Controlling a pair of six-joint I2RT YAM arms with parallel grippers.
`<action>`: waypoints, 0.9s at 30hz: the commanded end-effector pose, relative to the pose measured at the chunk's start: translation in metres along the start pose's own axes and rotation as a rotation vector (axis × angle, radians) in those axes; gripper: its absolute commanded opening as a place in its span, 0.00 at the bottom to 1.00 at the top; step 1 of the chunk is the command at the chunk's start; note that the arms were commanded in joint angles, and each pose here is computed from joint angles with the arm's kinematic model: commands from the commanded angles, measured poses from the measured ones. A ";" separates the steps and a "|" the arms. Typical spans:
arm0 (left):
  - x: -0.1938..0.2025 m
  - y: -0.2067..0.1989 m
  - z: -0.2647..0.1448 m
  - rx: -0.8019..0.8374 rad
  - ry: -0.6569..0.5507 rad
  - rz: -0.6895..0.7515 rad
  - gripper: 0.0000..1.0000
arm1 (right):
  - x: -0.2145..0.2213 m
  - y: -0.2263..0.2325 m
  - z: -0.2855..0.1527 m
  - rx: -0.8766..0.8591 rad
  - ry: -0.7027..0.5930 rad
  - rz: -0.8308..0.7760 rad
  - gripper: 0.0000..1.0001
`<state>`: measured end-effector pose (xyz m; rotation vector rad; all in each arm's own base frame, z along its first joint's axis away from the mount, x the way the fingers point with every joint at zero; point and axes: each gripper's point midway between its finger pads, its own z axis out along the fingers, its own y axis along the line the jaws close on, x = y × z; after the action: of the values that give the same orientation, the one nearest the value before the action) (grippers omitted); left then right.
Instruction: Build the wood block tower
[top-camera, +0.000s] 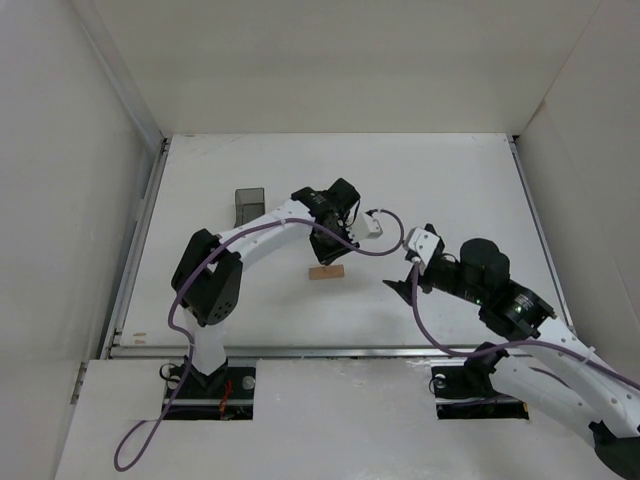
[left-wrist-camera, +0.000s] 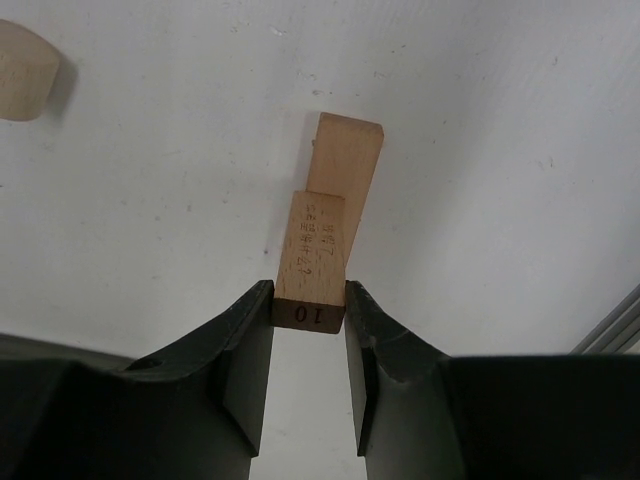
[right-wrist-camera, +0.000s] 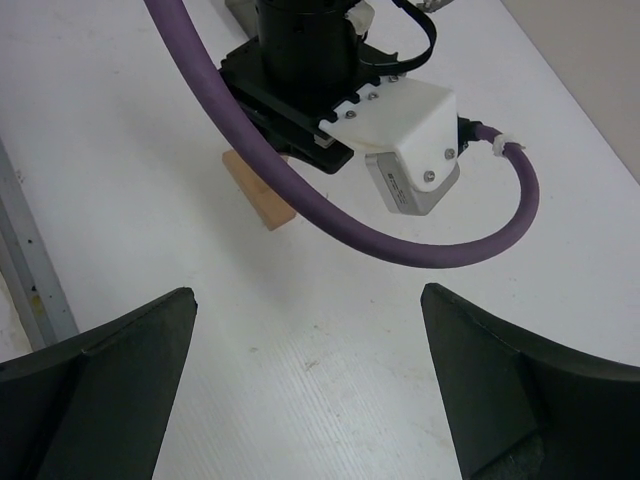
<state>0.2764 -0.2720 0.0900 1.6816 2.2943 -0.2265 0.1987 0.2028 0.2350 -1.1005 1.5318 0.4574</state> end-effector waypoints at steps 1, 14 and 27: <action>-0.002 0.002 -0.020 -0.040 -0.037 0.011 0.00 | -0.010 -0.007 -0.005 0.040 -0.035 -0.016 1.00; 0.002 -0.005 -0.031 -0.015 -0.043 0.020 0.00 | -0.009 -0.009 -0.003 0.048 -0.031 -0.016 1.00; 0.005 -0.005 -0.018 -0.015 -0.043 0.020 0.00 | -0.009 -0.011 -0.003 0.057 -0.028 -0.016 1.00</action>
<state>0.2677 -0.2622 0.0901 1.6893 2.2927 -0.2237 0.2017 0.1978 0.2377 -1.0764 1.5343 0.4269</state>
